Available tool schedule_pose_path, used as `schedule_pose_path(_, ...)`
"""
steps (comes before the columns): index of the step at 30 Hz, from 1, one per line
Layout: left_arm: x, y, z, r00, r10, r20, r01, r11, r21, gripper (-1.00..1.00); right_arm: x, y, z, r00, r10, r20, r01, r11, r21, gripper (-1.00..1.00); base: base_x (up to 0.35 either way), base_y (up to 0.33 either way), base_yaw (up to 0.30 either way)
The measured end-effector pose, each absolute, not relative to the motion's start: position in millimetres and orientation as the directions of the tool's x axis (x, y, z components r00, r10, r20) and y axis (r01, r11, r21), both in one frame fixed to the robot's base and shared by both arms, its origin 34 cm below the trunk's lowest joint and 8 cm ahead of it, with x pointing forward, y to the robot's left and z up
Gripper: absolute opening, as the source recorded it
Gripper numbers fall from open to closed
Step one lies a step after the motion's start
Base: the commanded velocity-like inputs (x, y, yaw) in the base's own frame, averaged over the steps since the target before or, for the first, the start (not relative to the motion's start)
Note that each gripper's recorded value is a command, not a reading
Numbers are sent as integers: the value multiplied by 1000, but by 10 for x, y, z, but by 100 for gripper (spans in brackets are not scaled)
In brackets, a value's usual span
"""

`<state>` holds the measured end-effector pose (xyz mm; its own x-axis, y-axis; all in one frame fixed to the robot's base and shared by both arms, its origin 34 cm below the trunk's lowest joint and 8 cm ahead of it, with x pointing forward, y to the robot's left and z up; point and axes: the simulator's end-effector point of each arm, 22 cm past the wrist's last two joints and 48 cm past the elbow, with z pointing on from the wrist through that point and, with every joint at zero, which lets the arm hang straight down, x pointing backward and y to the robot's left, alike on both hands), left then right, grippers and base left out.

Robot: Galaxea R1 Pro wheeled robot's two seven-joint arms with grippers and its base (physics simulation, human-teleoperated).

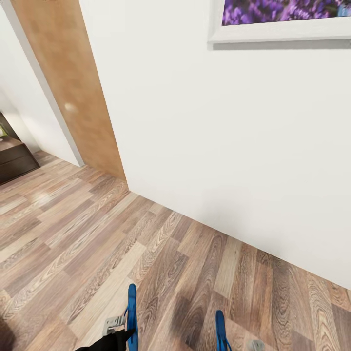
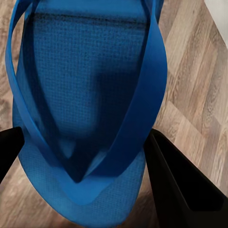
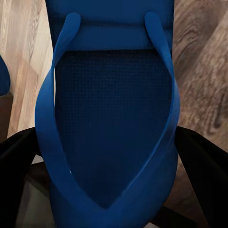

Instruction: In the bedroom, move the book from the bed onto either nightstand, and place the two sandals side by side next to the bed.

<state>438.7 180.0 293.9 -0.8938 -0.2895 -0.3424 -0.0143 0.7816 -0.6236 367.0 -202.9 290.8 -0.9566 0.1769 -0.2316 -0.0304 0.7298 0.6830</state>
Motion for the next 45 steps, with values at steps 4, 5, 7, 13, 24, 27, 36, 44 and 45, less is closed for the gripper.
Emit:
schedule_pose_path(4, 4402, 1794, 2957, -892, -290, -347, -11, 781, -624, -100, 3684, -2035, 2921, -955, 177, -236, -33, 730, 682, -100, 0, 0, 0)
schedule_pose_path(5, 4407, 1792, 2962, -891, -290, -348, -10, 781, -625, -100, 3689, -2035, 2925, -955, 177, -238, -34, 730, 682, -100, 0, 0, 0)
schedule_pose_path(7, 4416, 1790, 2973, -890, -290, -351, -8, 781, -625, -100, 3702, -2041, 2934, -954, 177, -241, -37, 731, 682, -100, 0, 0, 0)
schedule_pose_path(13, 4446, 1789, 3005, -887, -290, -359, -2, 781, -625, -100, 3728, -2123, 2952, -952, 175, -251, -42, 739, 673, -100, 0, 0, 0)
schedule_pose_path(24, 4500, 1778, 3065, -881, -290, -374, 9, 780, -626, -100, 3787, -2198, 2998, -947, 173, -271, -54, 745, 665, -100, 0, 0, 0)
schedule_pose_path(27, 4515, 1779, 3081, -879, -290, -379, 12, 780, -626, -100, 3798, -2277, 3007, -946, 170, -276, -56, 752, 656, -100, 0, 0, 0)
schedule_pose_path(36, 4554, 1779, 3128, -874, -290, -390, 20, 780, -625, -100, 3843, -2325, 3044, -942, 168, -291, -65, 757, 650, -100, 0, 0, 0)
schedule_pose_path(44, 4586, 1778, 3171, -869, -290, -401, 28, 780, -625, -100, 3883, -2327, 3080, -938, 168, -303, -74, 757, 649, -100, 0, 0, 0)
schedule_pose_path(45, 4591, 1778, 3177, -868, -290, -402, 29, 780, -625, -100, 3886, -2326, 3084, -938, 168, -304, -75, 757, 649, -100, 0, 0, 0)
